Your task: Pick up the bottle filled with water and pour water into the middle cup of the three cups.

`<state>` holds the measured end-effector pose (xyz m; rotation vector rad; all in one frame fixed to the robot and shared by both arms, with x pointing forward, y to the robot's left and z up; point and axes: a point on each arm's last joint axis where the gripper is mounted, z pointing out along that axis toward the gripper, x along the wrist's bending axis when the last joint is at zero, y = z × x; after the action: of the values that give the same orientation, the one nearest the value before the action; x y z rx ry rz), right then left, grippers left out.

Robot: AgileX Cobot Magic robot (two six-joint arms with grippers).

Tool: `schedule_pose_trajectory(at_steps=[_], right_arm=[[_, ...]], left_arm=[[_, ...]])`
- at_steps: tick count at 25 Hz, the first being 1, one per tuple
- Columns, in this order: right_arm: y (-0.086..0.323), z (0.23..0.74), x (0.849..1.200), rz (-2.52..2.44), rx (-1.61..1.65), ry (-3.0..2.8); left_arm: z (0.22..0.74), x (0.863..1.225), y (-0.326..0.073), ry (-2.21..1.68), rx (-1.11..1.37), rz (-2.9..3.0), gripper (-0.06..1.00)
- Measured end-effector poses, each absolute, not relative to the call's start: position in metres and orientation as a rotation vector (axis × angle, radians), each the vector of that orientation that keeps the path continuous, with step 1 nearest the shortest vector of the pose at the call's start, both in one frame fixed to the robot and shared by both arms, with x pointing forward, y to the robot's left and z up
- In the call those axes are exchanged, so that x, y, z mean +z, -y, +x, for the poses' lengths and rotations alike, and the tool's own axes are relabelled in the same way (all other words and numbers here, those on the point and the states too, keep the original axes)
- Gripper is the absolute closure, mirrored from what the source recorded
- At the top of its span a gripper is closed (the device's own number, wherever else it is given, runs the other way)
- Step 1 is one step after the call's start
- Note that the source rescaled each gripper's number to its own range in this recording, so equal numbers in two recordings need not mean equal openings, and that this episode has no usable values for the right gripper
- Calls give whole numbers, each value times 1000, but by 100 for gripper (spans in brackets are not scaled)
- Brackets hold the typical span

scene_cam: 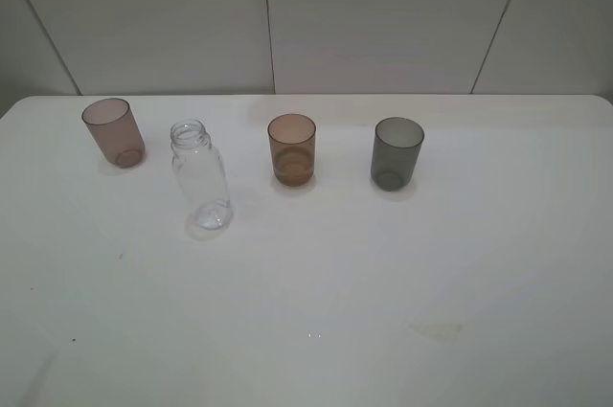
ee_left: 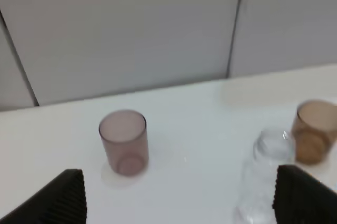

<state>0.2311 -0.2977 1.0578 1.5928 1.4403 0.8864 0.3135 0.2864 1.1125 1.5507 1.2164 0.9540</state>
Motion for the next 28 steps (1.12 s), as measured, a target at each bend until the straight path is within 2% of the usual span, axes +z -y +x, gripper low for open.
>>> schedule_pose_trajectory(at_steps=[8, 15, 28], right_arm=[[298, 231, 1058, 1593, 886, -1440], [298, 231, 1058, 1593, 886, -1440], [298, 231, 1058, 1593, 886, -1440]], left_arm=[[248, 1115, -298, -1232, 877, 1649, 24], [214, 1103, -306, -1216, 884, 1572, 24], [233, 1054, -302, -1316, 809, 1679, 24]])
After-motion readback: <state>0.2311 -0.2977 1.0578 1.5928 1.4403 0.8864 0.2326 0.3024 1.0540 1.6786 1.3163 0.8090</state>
